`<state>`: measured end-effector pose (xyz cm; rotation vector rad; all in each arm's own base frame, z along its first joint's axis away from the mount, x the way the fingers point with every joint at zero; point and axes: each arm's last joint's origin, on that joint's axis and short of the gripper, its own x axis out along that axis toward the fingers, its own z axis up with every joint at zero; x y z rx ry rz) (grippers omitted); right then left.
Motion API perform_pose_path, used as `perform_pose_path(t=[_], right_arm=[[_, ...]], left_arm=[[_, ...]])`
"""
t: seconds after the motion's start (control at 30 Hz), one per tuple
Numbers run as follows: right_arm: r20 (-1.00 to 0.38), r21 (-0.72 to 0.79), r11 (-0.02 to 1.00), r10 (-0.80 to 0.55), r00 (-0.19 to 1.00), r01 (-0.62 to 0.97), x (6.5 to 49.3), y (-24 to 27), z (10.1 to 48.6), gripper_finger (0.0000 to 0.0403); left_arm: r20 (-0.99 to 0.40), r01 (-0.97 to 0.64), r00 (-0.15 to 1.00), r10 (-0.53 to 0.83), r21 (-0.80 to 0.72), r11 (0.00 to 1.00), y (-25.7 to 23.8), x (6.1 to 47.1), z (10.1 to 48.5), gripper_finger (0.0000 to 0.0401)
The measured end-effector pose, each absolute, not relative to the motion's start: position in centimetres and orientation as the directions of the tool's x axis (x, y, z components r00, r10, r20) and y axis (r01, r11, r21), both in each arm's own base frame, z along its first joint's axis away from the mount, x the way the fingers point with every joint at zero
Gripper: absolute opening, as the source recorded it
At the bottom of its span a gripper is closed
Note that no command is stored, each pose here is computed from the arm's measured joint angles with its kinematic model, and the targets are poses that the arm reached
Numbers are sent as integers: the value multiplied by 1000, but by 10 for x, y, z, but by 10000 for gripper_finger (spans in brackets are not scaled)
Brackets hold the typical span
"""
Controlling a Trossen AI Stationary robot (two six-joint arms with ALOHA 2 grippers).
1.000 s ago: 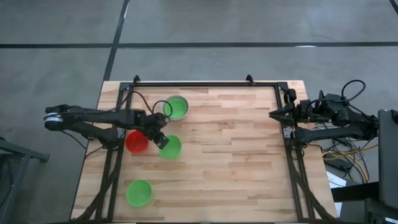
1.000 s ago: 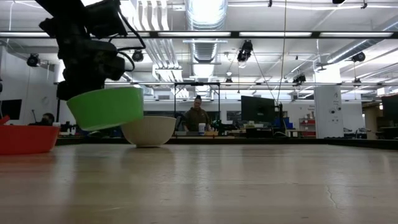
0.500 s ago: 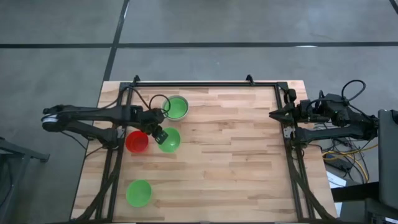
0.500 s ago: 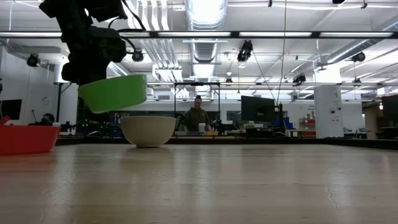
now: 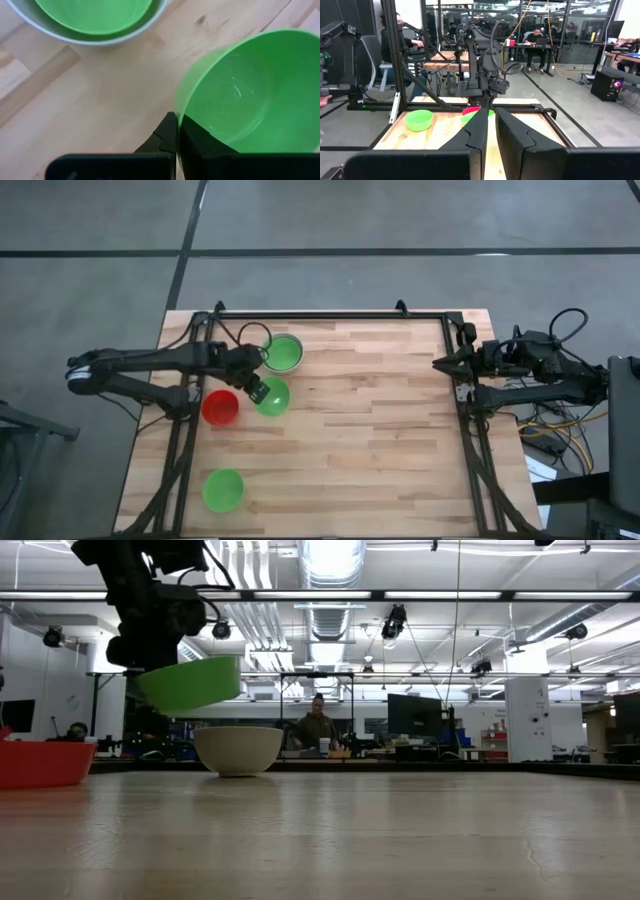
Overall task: Nest bowls inside each other
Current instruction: Stack the middle green bowl on the top green bowl
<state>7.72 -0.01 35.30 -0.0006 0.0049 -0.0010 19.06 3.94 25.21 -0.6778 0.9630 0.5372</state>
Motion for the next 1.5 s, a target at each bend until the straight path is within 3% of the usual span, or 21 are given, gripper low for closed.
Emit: perform_pose_path(t=[0.4, 0.8, 1.13, 1.5], right_arm=[[-5, -1, 1000, -1, 1000, 1, 77, 0, 353, 34], [-4, -1, 1000, -1, 1000, 1, 77, 0, 353, 34], [-5, -1, 1000, -1, 1000, 1, 77, 0, 353, 34], [-5, -1, 1000, -1, 1000, 1, 77, 0, 353, 34]], left_arm=[[-850, -729, 493, 184, -288, 621, 62, 188, 268, 4], [-840, -861, 465, 280, -355, 366, 96, 176, 269, 8], [-845, -898, 429, 319, -362, 248, 116, 171, 264, 7], [-814, -888, 458, 357, -406, 214, 134, 180, 260, 8]])
